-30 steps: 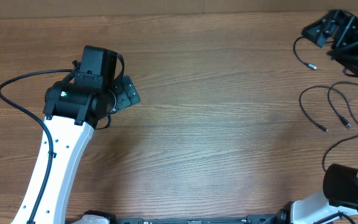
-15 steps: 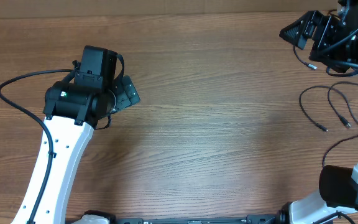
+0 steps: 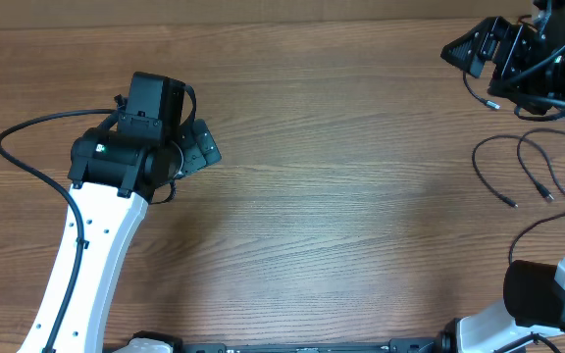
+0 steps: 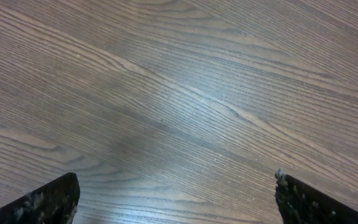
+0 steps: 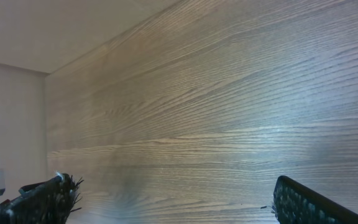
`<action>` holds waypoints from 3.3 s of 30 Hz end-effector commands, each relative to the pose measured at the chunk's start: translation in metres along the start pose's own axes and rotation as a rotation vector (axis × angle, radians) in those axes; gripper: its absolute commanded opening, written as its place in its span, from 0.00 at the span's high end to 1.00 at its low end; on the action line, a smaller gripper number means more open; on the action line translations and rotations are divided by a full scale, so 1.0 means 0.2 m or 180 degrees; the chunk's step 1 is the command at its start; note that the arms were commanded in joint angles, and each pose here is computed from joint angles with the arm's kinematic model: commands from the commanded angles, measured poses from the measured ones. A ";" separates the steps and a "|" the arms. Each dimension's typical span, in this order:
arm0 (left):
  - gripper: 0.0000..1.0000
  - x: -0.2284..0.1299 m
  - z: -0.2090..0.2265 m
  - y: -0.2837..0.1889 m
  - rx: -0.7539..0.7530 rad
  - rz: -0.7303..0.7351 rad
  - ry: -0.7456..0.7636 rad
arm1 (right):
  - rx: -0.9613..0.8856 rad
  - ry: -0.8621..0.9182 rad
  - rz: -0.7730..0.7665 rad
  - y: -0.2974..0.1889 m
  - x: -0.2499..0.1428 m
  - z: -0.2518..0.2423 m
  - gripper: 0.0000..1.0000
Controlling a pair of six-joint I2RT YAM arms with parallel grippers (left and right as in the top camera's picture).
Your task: Untangle cables
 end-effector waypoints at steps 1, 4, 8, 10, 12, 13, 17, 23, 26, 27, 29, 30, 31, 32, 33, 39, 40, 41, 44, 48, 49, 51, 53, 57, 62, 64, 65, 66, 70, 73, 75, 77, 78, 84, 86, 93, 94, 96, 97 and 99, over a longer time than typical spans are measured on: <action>0.00 0.03 -0.01 -0.01 0.0012 -0.0054 -0.0046 | 0.0026 -0.0022 -0.0027 -0.01 0.00 0.02 0.00; 0.00 0.03 -0.01 -0.01 0.0012 -0.0054 -0.0045 | 0.0026 -0.0022 -0.0026 -0.01 0.00 0.02 0.00; 0.00 0.03 -0.01 -0.01 0.0012 -0.0054 -0.0046 | 0.0026 -0.0022 -0.0026 -0.01 0.00 0.02 0.00; 0.00 0.03 -0.01 0.00 0.0017 -0.0048 -0.0043 | 0.0026 -0.0022 -0.0026 -0.01 0.00 0.02 0.00; 0.00 0.03 -0.01 0.01 0.0034 -0.0038 -0.0041 | 0.0026 -0.0022 -0.0026 -0.01 0.00 0.02 0.00; 0.01 0.03 -0.01 0.01 0.0038 -0.0033 -0.0040 | 0.0026 -0.0022 -0.0026 -0.01 0.00 0.02 0.00; 0.00 0.03 -0.01 0.01 0.0038 -0.0033 -0.0041 | 0.0026 -0.0022 -0.0026 -0.01 0.00 0.02 0.00; 0.00 0.02 -0.01 0.01 0.0040 -0.0029 -0.0039 | 0.0026 -0.0022 -0.0027 -0.01 0.00 0.02 0.00; 0.00 0.02 -0.01 0.01 0.0040 -0.0027 -0.0040 | 0.0026 -0.0022 -0.0026 -0.01 0.00 0.02 0.00; 0.00 0.02 -0.01 0.01 0.0041 -0.0027 -0.0039 | 0.0026 -0.0022 -0.0026 -0.01 0.00 0.02 0.00; 0.00 0.03 -0.01 0.01 0.0037 -0.0036 -0.0040 | 0.0026 -0.0022 -0.0026 -0.01 0.00 0.02 0.00; 0.00 0.03 -0.01 0.01 0.0025 -0.0044 -0.0044 | 0.0026 -0.0022 -0.0026 -0.01 0.00 0.02 0.00; 0.00 0.03 -0.01 0.01 0.0017 -0.0050 -0.0045 | 0.0026 -0.0022 -0.0026 -0.01 0.00 0.02 0.00; 0.00 0.03 -0.01 0.01 0.0022 -0.0048 -0.0042 | 0.0025 -0.0023 -0.0026 -0.01 0.00 0.01 0.00; 0.00 0.03 -0.01 0.01 0.0038 -0.0046 -0.0040 | 0.0025 -0.0022 -0.0026 -0.01 0.00 0.01 0.00; 0.00 0.03 -0.02 0.02 -0.0045 -0.0106 0.0062 | 0.0026 -0.0022 -0.0026 -0.01 0.00 0.02 0.00; 0.00 0.03 -0.04 0.03 -0.0100 -0.0142 0.0126 | 0.0026 -0.0022 -0.0026 -0.01 0.00 0.02 0.00; 0.00 0.03 -0.05 0.04 -0.0169 -0.0182 0.0195 | 0.0026 -0.0022 -0.0026 -0.01 0.00 0.02 0.00; 0.00 0.00 -0.10 0.08 -0.0401 -0.0282 0.0414 | 0.0026 -0.0022 -0.0026 -0.01 0.00 0.02 0.00; 0.00 -0.06 -0.11 0.13 -0.0655 -0.0415 0.0586 | 0.0026 -0.0022 -0.0026 -0.01 0.00 0.02 0.00; 0.00 -0.07 -0.11 0.14 -0.0717 -0.0442 0.0621 | 0.0026 -0.0022 -0.0026 -0.01 0.00 0.02 0.00; 0.00 -0.09 -0.10 0.16 -0.0845 -0.0528 0.0651 | 0.0026 -0.0022 -0.0026 -0.01 0.00 0.02 0.00; 0.01 -0.11 -0.09 0.18 -0.0961 -0.0633 0.0650 | 0.0025 -0.0022 -0.0026 -0.01 0.00 0.01 0.00; 0.00 -0.14 -0.06 0.21 -0.1230 -0.0888 0.0633 | 0.0026 -0.0022 -0.0026 -0.01 0.00 0.02 0.00; 0.00 -0.20 -0.06 0.20 -0.1797 -0.1311 0.0934 | 0.0026 -0.0022 -0.0026 -0.01 0.00 0.02 0.00; 0.00 -0.22 -0.05 0.19 -0.1955 -0.1504 0.1026 | 0.0025 -0.0022 -0.0026 -0.01 0.00 0.01 0.00; 0.01 -0.22 -0.04 0.18 -0.2021 -0.1602 0.1077 | 0.0026 -0.0022 -0.0026 -0.01 0.00 0.02 0.00; 0.00 -0.23 -0.04 0.16 -0.2082 -0.1694 0.1140 | 0.0026 -0.0022 -0.0026 -0.01 0.00 0.02 0.00; 0.01 -0.25 0.00 0.12 -0.2213 -0.2046 0.1381 | 0.0026 -0.0022 -0.0026 -0.01 0.00 0.02 0.00; 0.01 -0.28 0.04 0.10 -0.2231 -0.2247 0.1550 | 0.0026 -0.0022 -0.0026 -0.01 0.00 0.02 0.00; 0.00 -0.29 0.06 0.09 -0.2219 -0.2339 0.1651 | 0.0026 -0.0022 -0.0026 -0.01 0.00 0.02 0.00; 0.00 -0.29 0.08 0.08 -0.2216 -0.2402 0.1681 | 0.0025 -0.0022 -0.0026 -0.01 0.00 0.01 0.00; 0.00 -0.29 0.09 0.08 -0.2214 -0.2423 0.1667 | 0.0026 -0.0022 -0.0026 -0.01 0.00 0.02 0.00; 0.01 -0.28 0.14 0.06 -0.2218 -0.2571 0.1585 | 0.0026 -0.0022 -0.0026 -0.01 0.00 0.02 0.00; 0.00 -0.27 0.17 0.05 -0.2221 -0.2638 0.1554 | 0.0026 -0.0022 -0.0026 -0.01 0.00 0.02 0.00; 0.01 -0.32 0.25 0.11 -0.2224 -0.2804 0.1475 | 0.0026 -0.0022 -0.0026 -0.01 0.00 0.02 0.00; 0.00 -0.32 0.26 0.12 -0.2244 -0.2839 0.1469 | 0.0026 -0.0022 -0.0026 -0.01 0.00 0.02 0.00; 0.00 -0.35 0.28 0.15 -0.2284 -0.2905 0.1454 | 0.0026 -0.0022 -0.0026 -0.01 0.00 0.02 0.00; 0.00 -0.35 0.29 0.16 -0.2271 -0.2877 0.1458 | 0.0026 -0.0022 -0.0026 -0.01 0.00 0.02 0.00; 0.01 -0.36 0.30 0.18 -0.2212 -0.2833 0.1458 | 0.0026 -0.0022 -0.0026 -0.01 0.00 0.02 0.00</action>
Point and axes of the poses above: each gripper's point midway between its finger pads, its own y axis out along the fingers, its own z axis along the line the jaws close on, x = y × z, the point moved 2 cm from there along -y, back along the fingers, and after that the axes turned 14 degrees about -y, right-handed, at the moved point
